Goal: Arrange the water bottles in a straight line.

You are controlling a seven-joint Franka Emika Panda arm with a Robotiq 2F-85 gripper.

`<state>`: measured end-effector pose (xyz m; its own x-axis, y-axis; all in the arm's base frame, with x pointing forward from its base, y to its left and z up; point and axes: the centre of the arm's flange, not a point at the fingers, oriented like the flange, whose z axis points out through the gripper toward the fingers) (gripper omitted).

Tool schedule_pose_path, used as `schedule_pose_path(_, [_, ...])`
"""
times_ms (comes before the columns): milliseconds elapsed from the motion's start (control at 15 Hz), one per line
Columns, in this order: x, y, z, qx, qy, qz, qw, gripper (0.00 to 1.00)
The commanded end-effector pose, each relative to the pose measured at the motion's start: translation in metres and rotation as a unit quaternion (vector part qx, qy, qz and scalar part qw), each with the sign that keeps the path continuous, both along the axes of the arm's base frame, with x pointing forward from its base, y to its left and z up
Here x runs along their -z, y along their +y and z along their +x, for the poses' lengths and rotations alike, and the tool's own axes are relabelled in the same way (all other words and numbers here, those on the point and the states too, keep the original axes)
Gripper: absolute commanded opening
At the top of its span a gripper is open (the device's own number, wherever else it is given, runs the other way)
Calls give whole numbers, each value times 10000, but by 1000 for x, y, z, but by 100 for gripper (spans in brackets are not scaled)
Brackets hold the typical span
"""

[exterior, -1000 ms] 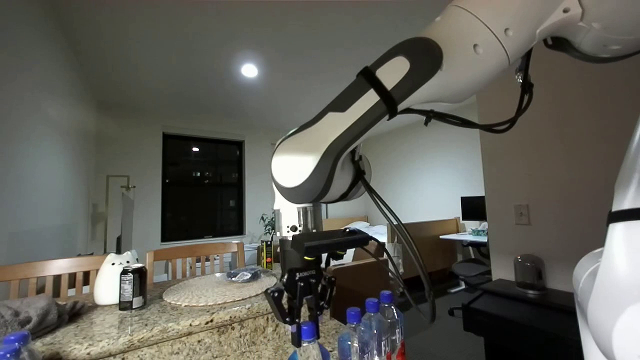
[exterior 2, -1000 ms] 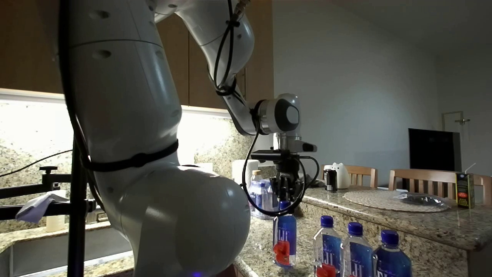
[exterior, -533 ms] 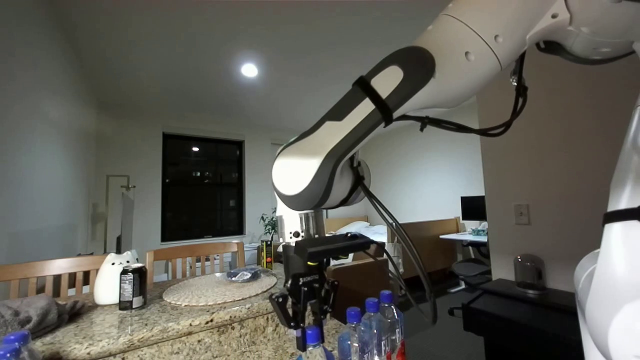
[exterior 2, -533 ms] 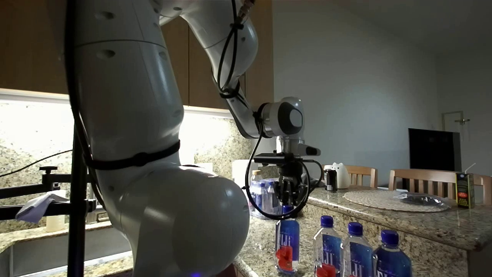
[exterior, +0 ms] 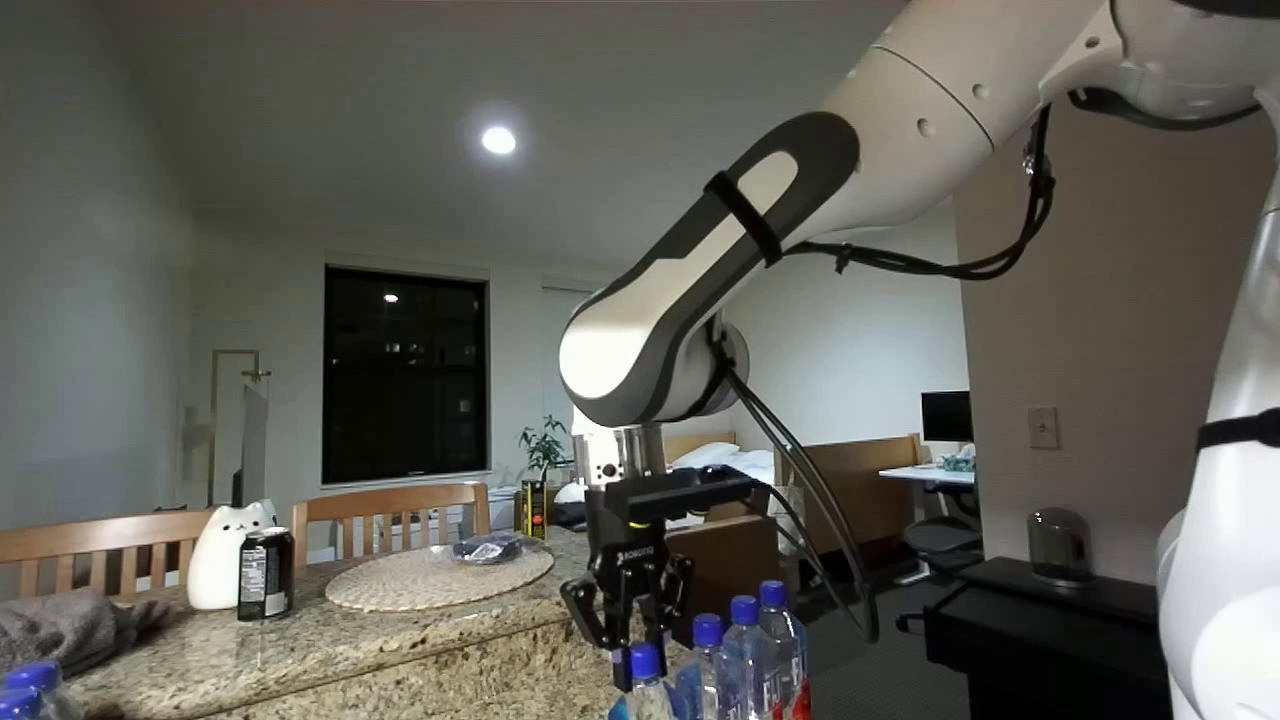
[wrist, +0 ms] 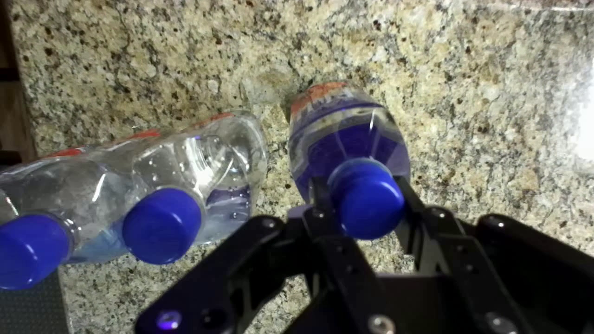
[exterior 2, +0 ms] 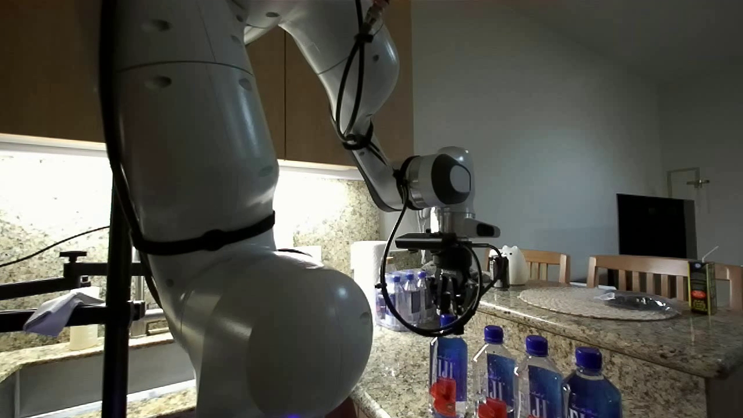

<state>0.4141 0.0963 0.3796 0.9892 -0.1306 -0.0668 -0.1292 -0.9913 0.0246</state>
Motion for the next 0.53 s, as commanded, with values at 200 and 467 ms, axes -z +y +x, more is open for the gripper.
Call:
schedule_pose_path(200, [-6,-10,8,287,-105,-57,9995,13])
schedule_pose_path(467, [-6,-14,7,375,-112,-85,9992,14])
